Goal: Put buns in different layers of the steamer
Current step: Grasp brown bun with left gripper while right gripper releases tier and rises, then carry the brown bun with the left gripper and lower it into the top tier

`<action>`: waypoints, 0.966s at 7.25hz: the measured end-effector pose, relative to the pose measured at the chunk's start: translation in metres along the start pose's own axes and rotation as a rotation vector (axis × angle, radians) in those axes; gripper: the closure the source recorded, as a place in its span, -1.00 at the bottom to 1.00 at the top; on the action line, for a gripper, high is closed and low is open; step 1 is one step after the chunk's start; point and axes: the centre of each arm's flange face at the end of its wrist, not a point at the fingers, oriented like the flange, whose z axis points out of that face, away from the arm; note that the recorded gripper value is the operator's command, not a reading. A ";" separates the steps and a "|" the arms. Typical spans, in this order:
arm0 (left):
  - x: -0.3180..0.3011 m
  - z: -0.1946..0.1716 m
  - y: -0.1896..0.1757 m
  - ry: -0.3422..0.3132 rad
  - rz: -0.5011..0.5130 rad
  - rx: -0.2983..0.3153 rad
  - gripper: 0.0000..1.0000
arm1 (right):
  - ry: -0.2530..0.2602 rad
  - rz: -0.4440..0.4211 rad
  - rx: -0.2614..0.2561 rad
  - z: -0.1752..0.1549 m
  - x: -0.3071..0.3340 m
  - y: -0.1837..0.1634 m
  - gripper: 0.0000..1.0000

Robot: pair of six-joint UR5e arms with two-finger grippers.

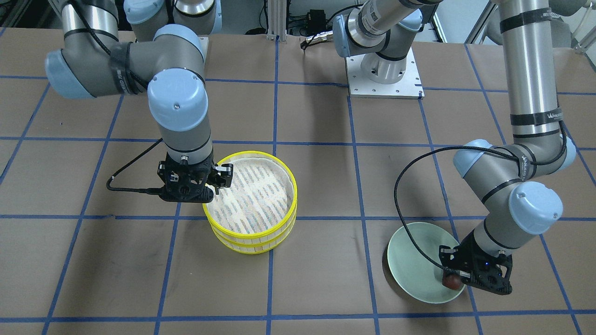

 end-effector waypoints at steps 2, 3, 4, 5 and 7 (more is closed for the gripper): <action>0.017 -0.034 -0.011 -0.009 -0.114 0.035 1.00 | -0.024 -0.017 0.021 -0.095 0.019 0.032 -1.00; 0.042 -0.057 -0.018 -0.003 -0.171 0.043 1.00 | -0.043 -0.023 0.021 -0.137 0.026 0.052 -1.00; 0.078 -0.081 -0.026 0.015 -0.250 0.057 1.00 | -0.052 -0.025 0.017 -0.163 0.030 0.068 -1.00; 0.122 -0.104 -0.034 0.042 -0.333 0.073 1.00 | -0.054 -0.022 0.013 -0.172 0.036 0.073 -1.00; 0.215 -0.143 -0.038 0.104 -0.449 0.074 1.00 | -0.051 0.017 0.017 -0.178 0.073 0.065 -1.00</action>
